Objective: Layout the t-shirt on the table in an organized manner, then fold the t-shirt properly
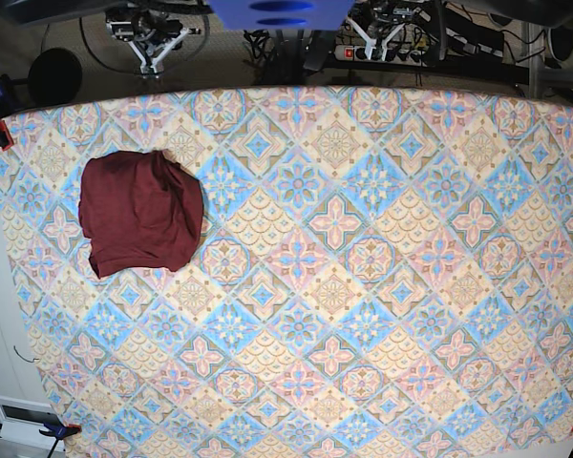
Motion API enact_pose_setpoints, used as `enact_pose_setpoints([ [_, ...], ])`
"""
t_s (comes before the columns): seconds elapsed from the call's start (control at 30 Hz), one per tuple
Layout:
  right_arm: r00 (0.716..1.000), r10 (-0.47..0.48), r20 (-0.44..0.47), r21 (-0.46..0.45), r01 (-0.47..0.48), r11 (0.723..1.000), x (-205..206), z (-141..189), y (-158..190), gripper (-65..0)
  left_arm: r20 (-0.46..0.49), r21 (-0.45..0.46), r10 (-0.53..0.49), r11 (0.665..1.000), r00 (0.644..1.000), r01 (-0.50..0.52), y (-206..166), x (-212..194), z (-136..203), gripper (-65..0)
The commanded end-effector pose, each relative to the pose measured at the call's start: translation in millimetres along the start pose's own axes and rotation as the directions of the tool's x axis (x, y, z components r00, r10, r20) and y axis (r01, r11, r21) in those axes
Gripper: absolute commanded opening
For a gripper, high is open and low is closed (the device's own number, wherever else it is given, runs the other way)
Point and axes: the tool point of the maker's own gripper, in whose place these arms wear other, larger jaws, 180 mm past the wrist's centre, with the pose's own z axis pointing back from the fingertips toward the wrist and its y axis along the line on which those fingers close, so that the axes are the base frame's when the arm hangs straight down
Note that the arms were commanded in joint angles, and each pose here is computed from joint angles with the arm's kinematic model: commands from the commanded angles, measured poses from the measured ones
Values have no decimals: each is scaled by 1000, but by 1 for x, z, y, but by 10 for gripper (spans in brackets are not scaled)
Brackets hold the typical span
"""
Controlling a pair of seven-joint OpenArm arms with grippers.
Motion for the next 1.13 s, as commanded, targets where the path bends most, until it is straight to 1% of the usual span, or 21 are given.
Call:
enact_pose_setpoints([
  [0.0,1000,-8,-21,19,9,1000,-11,-2,9,-650,6,-4,-5,1000,1000,5,-2,-2,0,-650],
  [0.07,1000,-16,4,78,16,997,5,-15,46,-650,32,-17,-6,1000,999,6,-11,12,-4,-650],
  [0.13,1000,-22,10,91,21,996,8,-19,59,-650,48,-23,-9,1000,999,10,-14,24,-6,-650],
  [0.2,1000,-19,13,33,19,999,8,-21,49,-650,54,-25,-10,1000,998,11,-15,28,-7,-650],
  [0.27,1000,-13,15,-53,14,999,8,-20,34,-650,64,-25,-7,1000,998,8,-15,34,-8,-650],
  [0.33,1000,-11,15,-83,12,996,8,-20,29,-650,71,-24,-5,1000,997,6,-15,38,-9,-650],
  [0.47,1000,-11,14,-97,12,995,11,-20,26,-650,86,-22,-5,1000,996,7,-14,48,-10,-650],
  [0.6,1000,-9,12,-135,11,991,11,-19,19,-650,88,-22,-5,1000,996,7,-14,49,-10,-650],
  [0.77,998,-20,-65,-154,10,988,-3,-19,16,-650,86,-22,-5,1000,996,7,-14,48,-10,-650],
  [0.87,995,-24,-94,-154,10,988,-8,-18,16,-650,85,-22,-5,1000,996,7,-14,47,-10,-650],
  [1.1,995,-24,-101,-154,8,988,-9,-18,16,-650,88,-22,-5,1000,996,7,-14,49,-10,-650],
])
